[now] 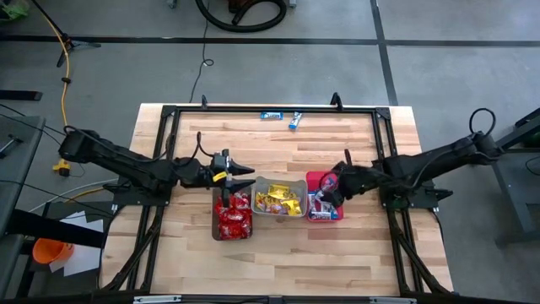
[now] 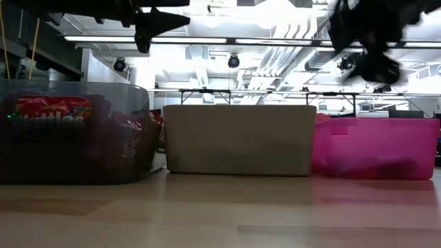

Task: Sort candy
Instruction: Put the white chocolate into the pink bin

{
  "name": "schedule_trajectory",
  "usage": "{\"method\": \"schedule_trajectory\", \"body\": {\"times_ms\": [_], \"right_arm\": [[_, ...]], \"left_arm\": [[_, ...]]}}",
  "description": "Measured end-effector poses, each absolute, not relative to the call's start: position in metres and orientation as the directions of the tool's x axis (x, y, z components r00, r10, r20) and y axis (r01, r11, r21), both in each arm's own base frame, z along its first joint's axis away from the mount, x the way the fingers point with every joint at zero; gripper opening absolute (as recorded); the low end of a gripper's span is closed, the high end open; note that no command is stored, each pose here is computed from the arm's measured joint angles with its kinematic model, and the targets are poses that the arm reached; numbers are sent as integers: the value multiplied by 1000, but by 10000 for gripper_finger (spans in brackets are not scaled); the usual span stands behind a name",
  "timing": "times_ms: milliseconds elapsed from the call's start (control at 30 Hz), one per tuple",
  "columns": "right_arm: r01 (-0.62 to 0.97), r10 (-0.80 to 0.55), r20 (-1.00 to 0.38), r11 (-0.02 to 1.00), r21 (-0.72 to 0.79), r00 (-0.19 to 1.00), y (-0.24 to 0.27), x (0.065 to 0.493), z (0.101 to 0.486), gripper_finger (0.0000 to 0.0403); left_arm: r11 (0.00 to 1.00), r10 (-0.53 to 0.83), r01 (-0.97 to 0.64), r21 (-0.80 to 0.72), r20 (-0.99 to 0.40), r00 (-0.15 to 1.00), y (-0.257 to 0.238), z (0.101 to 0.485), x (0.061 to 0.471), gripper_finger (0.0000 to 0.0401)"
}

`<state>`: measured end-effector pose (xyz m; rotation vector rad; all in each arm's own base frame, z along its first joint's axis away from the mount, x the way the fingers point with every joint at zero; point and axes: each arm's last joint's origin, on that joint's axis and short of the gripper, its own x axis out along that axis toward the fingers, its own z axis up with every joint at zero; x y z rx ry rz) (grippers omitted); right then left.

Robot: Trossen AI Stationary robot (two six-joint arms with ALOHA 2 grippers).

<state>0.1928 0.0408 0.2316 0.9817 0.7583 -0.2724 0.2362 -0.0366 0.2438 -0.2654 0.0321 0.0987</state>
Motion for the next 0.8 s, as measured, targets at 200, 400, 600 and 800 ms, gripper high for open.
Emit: {"method": "schedule_trajectory", "body": {"times_ms": [200, 400, 600, 800], "right_arm": [[260, -38, -425, 839, 478, 904, 37, 212, 278, 204], [152, -137, -281, 988, 33, 950, 34, 225, 288, 204], [186, -167, -247, 981, 56, 954, 31, 230, 290, 204], [183, -163, -247, 981, 62, 955, 31, 230, 290, 204]], "left_arm": [[956, 109, -105, -273, 0, 994, -32, 254, 230, 161], [953, 121, -107, -283, 34, 992, -29, 261, 225, 161], [935, 121, -102, -340, 36, 992, -29, 262, 224, 161], [945, 121, -105, -309, 35, 992, -29, 262, 224, 161]]}}
